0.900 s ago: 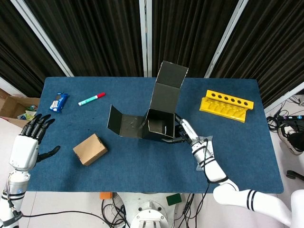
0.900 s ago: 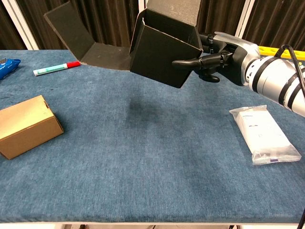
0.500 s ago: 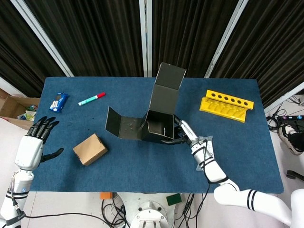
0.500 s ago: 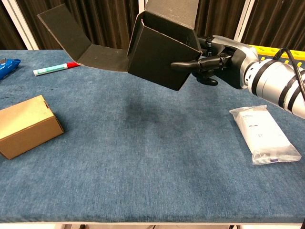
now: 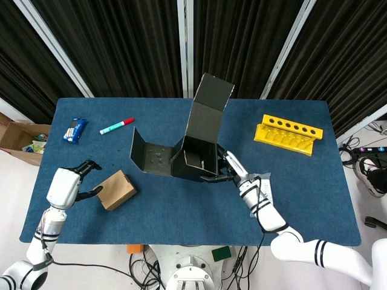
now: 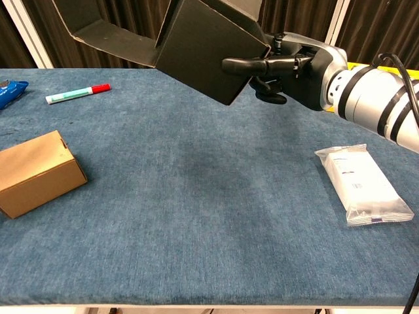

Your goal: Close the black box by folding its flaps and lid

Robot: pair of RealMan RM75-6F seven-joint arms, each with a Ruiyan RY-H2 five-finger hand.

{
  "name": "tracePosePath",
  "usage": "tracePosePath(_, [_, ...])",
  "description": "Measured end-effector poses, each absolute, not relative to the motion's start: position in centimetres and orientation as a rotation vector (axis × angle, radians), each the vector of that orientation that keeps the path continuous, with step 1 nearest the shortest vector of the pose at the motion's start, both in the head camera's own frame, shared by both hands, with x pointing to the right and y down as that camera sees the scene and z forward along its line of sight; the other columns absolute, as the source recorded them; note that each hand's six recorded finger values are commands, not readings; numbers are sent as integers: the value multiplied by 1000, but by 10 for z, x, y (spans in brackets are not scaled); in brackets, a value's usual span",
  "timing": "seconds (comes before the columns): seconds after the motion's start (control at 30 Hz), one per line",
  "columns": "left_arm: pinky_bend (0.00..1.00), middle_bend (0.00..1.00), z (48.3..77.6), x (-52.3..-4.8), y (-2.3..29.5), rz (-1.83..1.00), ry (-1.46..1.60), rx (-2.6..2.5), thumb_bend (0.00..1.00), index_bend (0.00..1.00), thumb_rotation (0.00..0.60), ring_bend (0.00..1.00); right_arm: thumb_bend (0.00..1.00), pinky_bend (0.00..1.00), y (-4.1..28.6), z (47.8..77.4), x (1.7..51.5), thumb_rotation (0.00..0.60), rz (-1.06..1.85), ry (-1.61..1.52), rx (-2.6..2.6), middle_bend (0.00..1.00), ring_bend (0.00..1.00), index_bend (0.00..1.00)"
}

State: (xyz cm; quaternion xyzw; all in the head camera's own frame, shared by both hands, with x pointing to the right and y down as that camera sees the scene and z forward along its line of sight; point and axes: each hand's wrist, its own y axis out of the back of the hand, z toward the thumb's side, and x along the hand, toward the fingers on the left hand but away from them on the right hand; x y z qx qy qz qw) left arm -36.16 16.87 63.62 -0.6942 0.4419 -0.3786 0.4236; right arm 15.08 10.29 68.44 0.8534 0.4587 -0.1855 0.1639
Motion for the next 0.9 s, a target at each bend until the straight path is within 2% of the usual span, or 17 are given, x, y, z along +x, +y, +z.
tracePosePath(0.07, [1000, 328, 638, -351, 166, -904, 1097, -1763, 53, 292, 600, 836, 176, 1000, 104, 684, 147, 600, -525, 1292, 2435, 482, 816, 430])
tracePosePath(0.17, [1000, 293, 635, -341, 161, -841, 1106, -1752, 53, 257, 600, 832, 176, 1000, 107, 685, 143, 600, -527, 1273, 2440, 481, 816, 429])
tracePosePath(0.47, [1000, 288, 616, -306, 139, -596, 1155, -1700, 52, 257, 600, 830, 176, 1000, 116, 686, 130, 600, -536, 1222, 2465, 478, 816, 424])
tracePosePath(0.9, [1000, 287, 595, -273, 135, -377, 1261, -1807, 25, 257, 600, 825, 176, 1000, 126, 685, 107, 600, -532, 1151, 2494, 474, 816, 419])
